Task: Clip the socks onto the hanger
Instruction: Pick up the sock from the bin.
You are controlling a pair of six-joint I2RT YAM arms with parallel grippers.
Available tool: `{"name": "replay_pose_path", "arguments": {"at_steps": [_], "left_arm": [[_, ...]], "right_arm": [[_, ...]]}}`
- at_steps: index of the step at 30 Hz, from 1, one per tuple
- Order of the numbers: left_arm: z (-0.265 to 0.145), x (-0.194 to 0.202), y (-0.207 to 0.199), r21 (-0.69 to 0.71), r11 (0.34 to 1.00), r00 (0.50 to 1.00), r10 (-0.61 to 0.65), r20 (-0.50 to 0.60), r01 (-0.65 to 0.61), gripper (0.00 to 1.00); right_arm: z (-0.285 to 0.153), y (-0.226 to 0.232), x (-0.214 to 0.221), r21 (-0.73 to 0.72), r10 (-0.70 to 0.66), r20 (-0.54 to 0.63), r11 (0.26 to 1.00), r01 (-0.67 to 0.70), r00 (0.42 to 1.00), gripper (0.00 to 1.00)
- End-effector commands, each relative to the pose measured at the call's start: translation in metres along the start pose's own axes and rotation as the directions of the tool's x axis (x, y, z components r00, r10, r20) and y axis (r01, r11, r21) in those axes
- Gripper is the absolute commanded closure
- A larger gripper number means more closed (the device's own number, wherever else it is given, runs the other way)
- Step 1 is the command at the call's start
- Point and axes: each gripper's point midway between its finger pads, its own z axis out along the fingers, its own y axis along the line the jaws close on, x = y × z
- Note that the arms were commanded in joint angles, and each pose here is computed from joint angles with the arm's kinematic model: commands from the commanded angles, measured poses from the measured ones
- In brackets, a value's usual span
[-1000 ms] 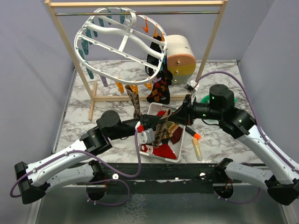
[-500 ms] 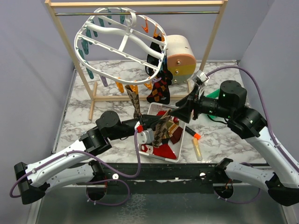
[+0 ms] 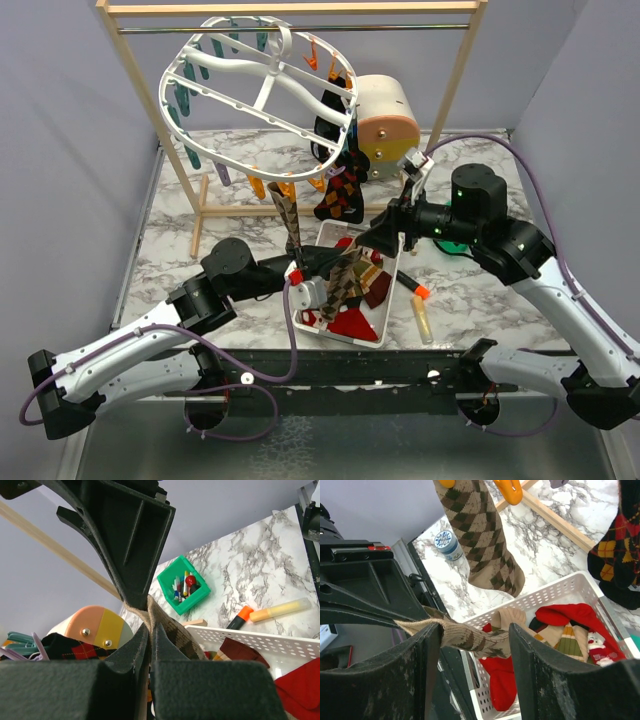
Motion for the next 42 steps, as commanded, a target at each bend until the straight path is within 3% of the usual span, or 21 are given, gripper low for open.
{"name": "replay_pose_path", "arguments": {"at_steps": [1,10,15,21,28,29,33,38,39,40,42], "left_arm": [[0.0,-0.006,0.0,0.009,1.0,1.0,0.01,0.02,-0.01,0.98],[0.007,-0.007,0.003,0.019,0.999,0.999,0.028,0.019,-0.028,0.98],[0.011,-0.004,0.005,0.012,0.999,0.999,0.034,0.012,-0.034,0.98],[0.014,-0.004,0.007,0.001,1.0,0.999,0.029,0.014,-0.029,0.98],[0.014,-0.005,0.01,-0.017,1.0,1.0,0.018,0.021,-0.017,0.95],[0.014,-0.005,0.01,-0.018,1.0,1.0,0.014,0.02,-0.013,0.93],[0.013,-0.004,0.012,-0.039,0.999,1.0,-0.015,0.014,0.016,0.73],[0.004,-0.001,0.019,-0.106,0.992,0.998,-0.071,-0.003,0.07,0.34],[0.001,-0.001,0.021,-0.122,0.989,0.997,-0.082,-0.003,0.081,0.24],[-0.002,-0.002,0.023,-0.139,0.986,0.995,-0.095,-0.001,0.094,0.05],[-0.009,-0.003,0.025,-0.171,0.977,0.992,-0.129,0.007,0.128,0.01]], "right_arm": [[-0.001,0.012,0.003,-0.064,0.016,-0.047,0.998,-0.019,0.999,0.39],[0.005,0.008,0.013,-0.055,0.04,-0.117,0.997,-0.047,0.992,0.4],[0.007,0.003,0.024,-0.037,0.055,-0.166,0.997,-0.062,0.985,0.46],[0.016,-0.001,0.036,-0.041,0.08,-0.211,0.995,-0.09,0.974,0.7],[0.015,0.007,0.027,-0.07,0.094,-0.162,0.992,-0.107,0.982,0.99],[0.014,0.009,0.025,-0.08,0.094,-0.145,0.991,-0.106,0.985,0.99],[0.011,0.017,0.009,-0.112,0.103,-0.043,0.988,-0.107,0.994,0.99],[0.004,0.014,-0.012,-0.076,0.132,0.093,0.989,-0.125,0.987,0.99],[0.003,0.013,-0.016,-0.067,0.139,0.12,0.989,-0.131,0.983,0.99],[0.002,0.011,-0.02,-0.055,0.149,0.145,0.988,-0.143,0.978,0.99],[-0.002,0.007,-0.028,-0.027,0.165,0.202,0.986,-0.163,0.965,0.99]]}}
